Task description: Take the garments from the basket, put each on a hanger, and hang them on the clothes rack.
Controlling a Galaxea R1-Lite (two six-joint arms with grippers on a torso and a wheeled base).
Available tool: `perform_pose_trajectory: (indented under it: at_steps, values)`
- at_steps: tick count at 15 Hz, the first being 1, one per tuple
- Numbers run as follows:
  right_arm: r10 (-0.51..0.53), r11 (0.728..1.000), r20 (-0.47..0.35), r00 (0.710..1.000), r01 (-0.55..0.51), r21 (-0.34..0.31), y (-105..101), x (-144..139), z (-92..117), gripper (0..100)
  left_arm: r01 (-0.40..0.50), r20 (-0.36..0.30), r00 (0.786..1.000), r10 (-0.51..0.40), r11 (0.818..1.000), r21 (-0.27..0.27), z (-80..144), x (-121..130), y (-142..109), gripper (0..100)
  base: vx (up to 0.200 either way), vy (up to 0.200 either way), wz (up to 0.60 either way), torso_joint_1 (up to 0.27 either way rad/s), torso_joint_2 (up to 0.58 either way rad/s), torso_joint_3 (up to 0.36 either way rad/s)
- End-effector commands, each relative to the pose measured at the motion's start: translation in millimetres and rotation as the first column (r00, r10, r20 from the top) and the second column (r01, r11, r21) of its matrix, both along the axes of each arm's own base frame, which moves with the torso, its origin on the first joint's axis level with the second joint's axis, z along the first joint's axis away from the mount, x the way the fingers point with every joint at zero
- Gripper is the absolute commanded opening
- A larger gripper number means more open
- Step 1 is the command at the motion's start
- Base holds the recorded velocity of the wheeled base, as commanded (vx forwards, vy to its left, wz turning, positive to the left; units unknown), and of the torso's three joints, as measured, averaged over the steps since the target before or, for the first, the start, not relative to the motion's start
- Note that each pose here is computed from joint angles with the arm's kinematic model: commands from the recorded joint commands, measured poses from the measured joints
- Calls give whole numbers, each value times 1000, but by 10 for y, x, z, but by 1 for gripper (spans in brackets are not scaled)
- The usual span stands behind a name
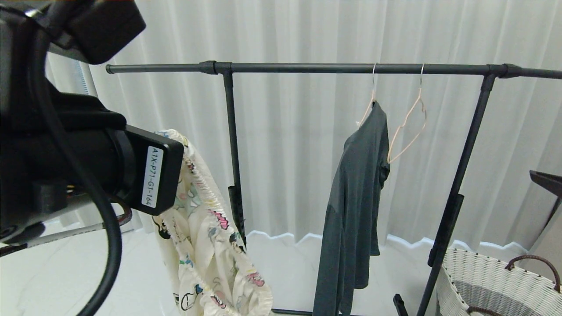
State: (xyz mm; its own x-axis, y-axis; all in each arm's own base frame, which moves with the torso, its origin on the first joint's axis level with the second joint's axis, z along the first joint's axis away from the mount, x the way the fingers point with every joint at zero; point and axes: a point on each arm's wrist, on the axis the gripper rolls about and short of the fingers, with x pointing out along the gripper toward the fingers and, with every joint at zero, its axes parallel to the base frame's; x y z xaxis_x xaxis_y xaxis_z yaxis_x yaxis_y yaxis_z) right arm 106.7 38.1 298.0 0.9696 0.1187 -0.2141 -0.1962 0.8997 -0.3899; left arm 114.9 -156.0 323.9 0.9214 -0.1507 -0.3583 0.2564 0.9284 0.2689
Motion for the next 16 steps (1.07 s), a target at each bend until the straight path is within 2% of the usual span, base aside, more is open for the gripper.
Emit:
perform_pose_trajectory:
  at_steps: [1, 7, 11, 16]
  values:
    - [1, 1000, 0, 1000, -1, -1, 1, 2, 2, 100, 1, -2, 1000, 0, 1000, 2, -5, 6, -12, 0, 0, 0, 0, 51, -476, -227]
    - [-2, 1000, -2, 1000, 2, 6, 1, 7, 0, 100, 1, -2, 1000, 0, 1000, 2, -6, 4, -8, 0, 0, 0, 0, 307, -480, -246]
    - [-2, 1000, -7, 1000, 2, 9, 3, 8, -13, 100, 0, -3, 1000, 0, 1000, 2, -10, 4, -9, 0, 0, 0, 0, 217, -421, -206]
    - [-5, 1000, -9, 1000, 5, 10, 1, 14, -15, 100, 1, -2, 1000, -1, 1000, 0, -6, 1, -10, 0, 200, 0, 0, 29, -58, -28]
